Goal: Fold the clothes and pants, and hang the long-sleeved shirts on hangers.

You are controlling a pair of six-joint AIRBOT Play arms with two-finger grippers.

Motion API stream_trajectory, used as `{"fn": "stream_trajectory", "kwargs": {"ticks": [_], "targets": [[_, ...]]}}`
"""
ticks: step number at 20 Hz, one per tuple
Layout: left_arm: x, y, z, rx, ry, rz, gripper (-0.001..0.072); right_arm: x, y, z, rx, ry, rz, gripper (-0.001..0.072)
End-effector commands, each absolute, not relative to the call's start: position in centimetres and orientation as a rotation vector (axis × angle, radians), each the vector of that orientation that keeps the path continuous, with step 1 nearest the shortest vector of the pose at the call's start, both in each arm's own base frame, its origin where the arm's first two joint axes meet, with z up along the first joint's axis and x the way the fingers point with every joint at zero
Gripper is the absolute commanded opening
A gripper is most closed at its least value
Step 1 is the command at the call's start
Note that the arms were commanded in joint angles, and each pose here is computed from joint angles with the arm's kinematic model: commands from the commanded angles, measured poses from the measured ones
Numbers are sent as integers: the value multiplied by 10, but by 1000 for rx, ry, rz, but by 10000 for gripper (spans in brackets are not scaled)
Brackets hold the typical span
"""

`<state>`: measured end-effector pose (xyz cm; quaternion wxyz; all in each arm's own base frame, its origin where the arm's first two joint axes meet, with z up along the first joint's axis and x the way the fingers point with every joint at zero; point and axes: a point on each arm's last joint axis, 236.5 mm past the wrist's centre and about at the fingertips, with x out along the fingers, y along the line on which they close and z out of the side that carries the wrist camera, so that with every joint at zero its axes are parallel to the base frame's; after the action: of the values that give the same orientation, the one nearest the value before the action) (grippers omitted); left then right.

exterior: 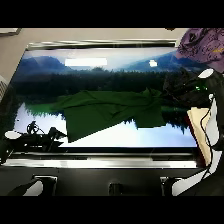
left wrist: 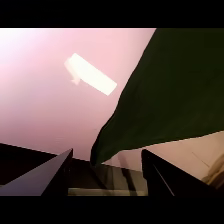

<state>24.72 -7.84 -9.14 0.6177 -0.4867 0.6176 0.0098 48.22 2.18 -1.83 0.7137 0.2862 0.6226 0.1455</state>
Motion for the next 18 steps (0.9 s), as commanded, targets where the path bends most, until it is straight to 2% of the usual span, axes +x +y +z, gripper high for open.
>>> {"fn": "stream_trajectory", "kwargs": {"ticks": [1, 8, 10, 11, 12, 14, 16, 17, 18], "targets": [[247, -95, -101, -1128, 1462, -10, 505, 481, 23, -17, 634, 1383, 324, 24], [252, -100, -109, -1108, 1452, 3, 502, 479, 23, -17, 634, 1393, 329, 24], [254, -99, -113, -1110, 1451, 18, 440, 477, 24, -16, 634, 1397, 332, 24], [253, -98, -116, -1115, 1460, 25, 439, 477, 24, -15, 632, 1395, 333, 24], [251, -99, -120, -1119, 1472, 30, 374, 478, 24, -13, 630, 1390, 332, 24], [249, -99, -125, -1124, 1490, 41, 329, 478, 24, -7, 624, 1376, 333, 24], [249, -98, -126, -1116, 1490, 37, 64, 478, 23, -1, 615, 1365, 332, 24], [251, -99, -125, -1103, 1486, 20, 15, 478, 22, 2, 608, 1359, 330, 24], [254, -98, -122, -1093, 1478, 7, 14, 477, 23, 7, 601, 1351, 334, 24]]}}
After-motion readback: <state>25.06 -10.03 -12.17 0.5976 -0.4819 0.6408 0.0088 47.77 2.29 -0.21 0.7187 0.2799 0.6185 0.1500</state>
